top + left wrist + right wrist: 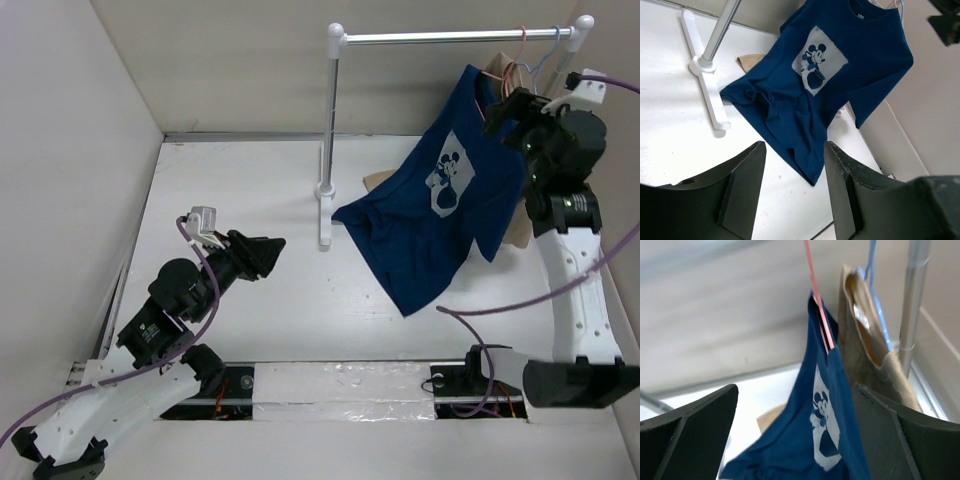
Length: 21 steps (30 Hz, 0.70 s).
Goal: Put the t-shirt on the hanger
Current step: Place the hanger at the clothesline, then reset both arms
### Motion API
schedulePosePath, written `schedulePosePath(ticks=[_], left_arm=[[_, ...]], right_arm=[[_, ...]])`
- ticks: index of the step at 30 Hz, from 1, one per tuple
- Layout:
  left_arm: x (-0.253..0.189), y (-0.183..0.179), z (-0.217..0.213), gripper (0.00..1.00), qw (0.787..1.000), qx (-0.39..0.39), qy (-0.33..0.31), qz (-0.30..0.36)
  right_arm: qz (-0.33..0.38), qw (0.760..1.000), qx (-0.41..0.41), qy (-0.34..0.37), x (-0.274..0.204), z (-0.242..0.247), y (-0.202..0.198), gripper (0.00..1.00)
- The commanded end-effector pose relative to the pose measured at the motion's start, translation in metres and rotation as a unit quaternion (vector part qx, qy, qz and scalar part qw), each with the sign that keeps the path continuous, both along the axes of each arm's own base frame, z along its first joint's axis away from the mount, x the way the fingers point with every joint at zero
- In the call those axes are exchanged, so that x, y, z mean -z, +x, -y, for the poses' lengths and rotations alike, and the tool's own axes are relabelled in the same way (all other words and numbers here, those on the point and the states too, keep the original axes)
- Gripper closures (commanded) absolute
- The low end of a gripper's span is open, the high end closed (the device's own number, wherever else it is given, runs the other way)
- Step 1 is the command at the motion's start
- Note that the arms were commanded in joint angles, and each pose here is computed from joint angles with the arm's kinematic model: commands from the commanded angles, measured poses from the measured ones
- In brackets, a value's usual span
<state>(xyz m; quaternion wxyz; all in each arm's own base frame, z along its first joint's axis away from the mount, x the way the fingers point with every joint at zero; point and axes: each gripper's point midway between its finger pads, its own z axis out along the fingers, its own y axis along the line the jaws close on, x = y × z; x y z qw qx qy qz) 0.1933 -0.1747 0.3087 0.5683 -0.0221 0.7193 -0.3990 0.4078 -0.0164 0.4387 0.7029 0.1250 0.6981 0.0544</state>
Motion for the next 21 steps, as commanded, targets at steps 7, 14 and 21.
schedulePosePath(ticks=[7, 14, 21], left_arm=[[-0.051, 0.000, -0.005, 0.42, 0.999, -0.012, -0.037, 0.033], [-0.103, -0.011, -0.021, 0.40, 0.994, -0.021, -0.071, 0.086], [-0.148, -0.030, -0.038, 0.40, 0.981, -0.019, -0.123, 0.147]], right_arm=[[0.179, 0.978, -0.103, 0.016, -0.086, -0.046, -0.145, 0.00], [0.265, 0.959, -0.097, 0.021, -0.079, -0.044, -0.274, 0.00], [0.328, 0.942, -0.066, 0.022, -0.083, -0.031, -0.361, 0.00]])
